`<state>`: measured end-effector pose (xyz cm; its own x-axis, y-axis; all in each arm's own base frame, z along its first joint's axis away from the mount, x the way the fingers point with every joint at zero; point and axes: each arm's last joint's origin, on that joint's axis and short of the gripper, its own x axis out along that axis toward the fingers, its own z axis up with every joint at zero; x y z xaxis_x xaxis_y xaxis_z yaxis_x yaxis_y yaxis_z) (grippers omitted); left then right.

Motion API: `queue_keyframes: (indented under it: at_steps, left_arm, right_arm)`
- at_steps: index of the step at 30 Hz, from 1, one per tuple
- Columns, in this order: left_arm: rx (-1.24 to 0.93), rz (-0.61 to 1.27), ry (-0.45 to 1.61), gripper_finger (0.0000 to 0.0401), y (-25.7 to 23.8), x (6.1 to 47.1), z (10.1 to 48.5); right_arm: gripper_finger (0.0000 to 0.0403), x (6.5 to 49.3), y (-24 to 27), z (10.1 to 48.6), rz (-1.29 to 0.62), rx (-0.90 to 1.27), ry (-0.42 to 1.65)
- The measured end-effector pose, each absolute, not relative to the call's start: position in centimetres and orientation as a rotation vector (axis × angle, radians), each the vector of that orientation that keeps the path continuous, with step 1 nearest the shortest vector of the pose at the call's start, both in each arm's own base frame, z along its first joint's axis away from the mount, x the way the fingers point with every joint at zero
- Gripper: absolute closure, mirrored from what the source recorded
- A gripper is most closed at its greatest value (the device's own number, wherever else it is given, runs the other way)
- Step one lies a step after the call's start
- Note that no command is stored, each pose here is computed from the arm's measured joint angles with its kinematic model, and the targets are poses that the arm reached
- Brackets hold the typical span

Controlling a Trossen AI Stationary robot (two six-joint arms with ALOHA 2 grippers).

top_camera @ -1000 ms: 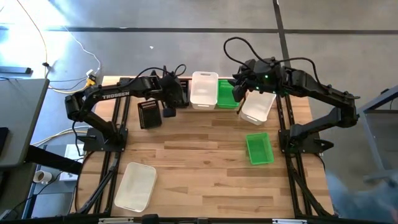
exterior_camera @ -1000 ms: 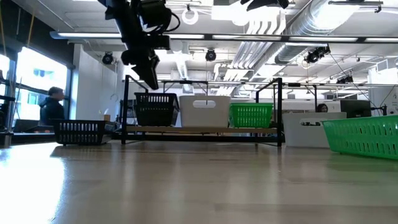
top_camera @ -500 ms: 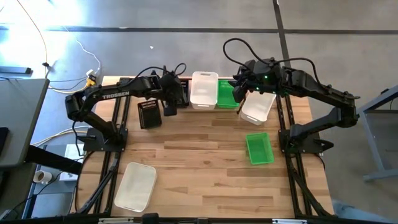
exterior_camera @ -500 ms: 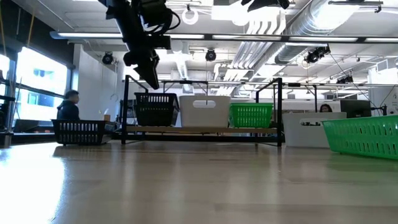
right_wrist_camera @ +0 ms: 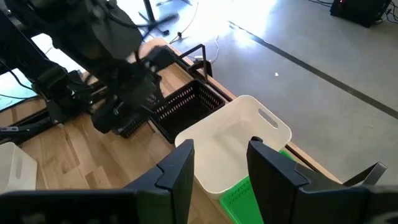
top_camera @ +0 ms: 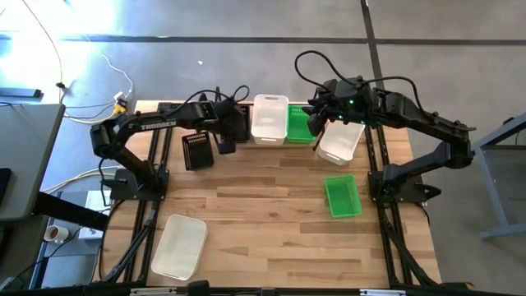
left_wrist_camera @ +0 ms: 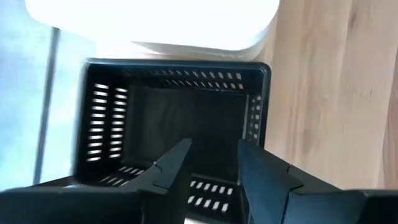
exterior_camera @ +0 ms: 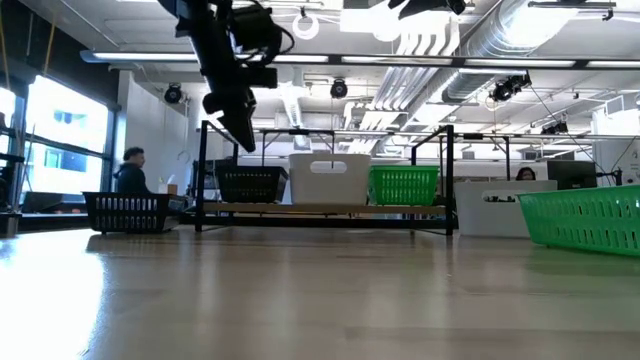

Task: Stack baskets on shelf by color
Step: Stack the top white bin on top of the other white bin on the shelf

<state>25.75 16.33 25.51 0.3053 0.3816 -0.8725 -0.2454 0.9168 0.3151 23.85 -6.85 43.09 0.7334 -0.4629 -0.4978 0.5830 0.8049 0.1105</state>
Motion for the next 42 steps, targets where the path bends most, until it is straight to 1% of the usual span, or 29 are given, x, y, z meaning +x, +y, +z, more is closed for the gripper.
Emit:
queue_keyframes:
  at_steps: [4, 8, 14, 23, 27, 30, 33, 37, 42]
  left_arm:
    - [0.133, 0.464, 1.133, 0.0282, 15.9, 25.0, 27.7]
    - [0.072, 0.515, 1.012, 0.0282, 15.2, 24.5, 30.8]
    - [0.045, 0.527, 0.899, 0.0282, 13.6, 23.7, 33.4]
    - [0.09, 0.464, 0.909, 0.0282, 11.4, 22.7, 34.5]
    - [0.097, 0.446, 0.936, 0.0282, 11.1, 22.5, 34.4]
    - [0.099, 0.44, 0.94, 0.0282, 11.0, 22.5, 34.3]
    - [0.102, 0.434, 0.939, 0.0282, 10.8, 22.6, 34.3]
    - [0.112, 0.423, 0.94, 0.0282, 10.6, 22.7, 34.3]
    - [0.125, 0.413, 0.942, 0.0282, 10.5, 22.7, 34.3]
  right_arm:
    - [0.0269, 23.6, -6.7, 42.6, -0.552, 0.308, 0.529]
    - [0.0269, 22.9, -6.3, 41.5, -0.543, 0.371, 0.664]
    - [0.0269, 21.8, -5.9, 39.9, -0.607, 0.456, 0.857]
    - [0.0269, 20.5, -4.0, 38.5, -0.66, 0.504, 1.1]
    - [0.0269, 19.9, -3.4, 38.4, -0.697, 0.529, 1.147]
    - [0.0258, 19.5, -3.2, 38.3, -0.734, 0.56, 1.177]
    - [0.0236, 19.7, -2.9, 38.0, -0.726, 0.56, 1.171]
    - [0.0211, 19.7, -2.5, 35.6, -0.704, 0.523, 1.281]
    - [0.0206, 20.0, -2.0, 31.7, -0.636, 0.414, 1.403]
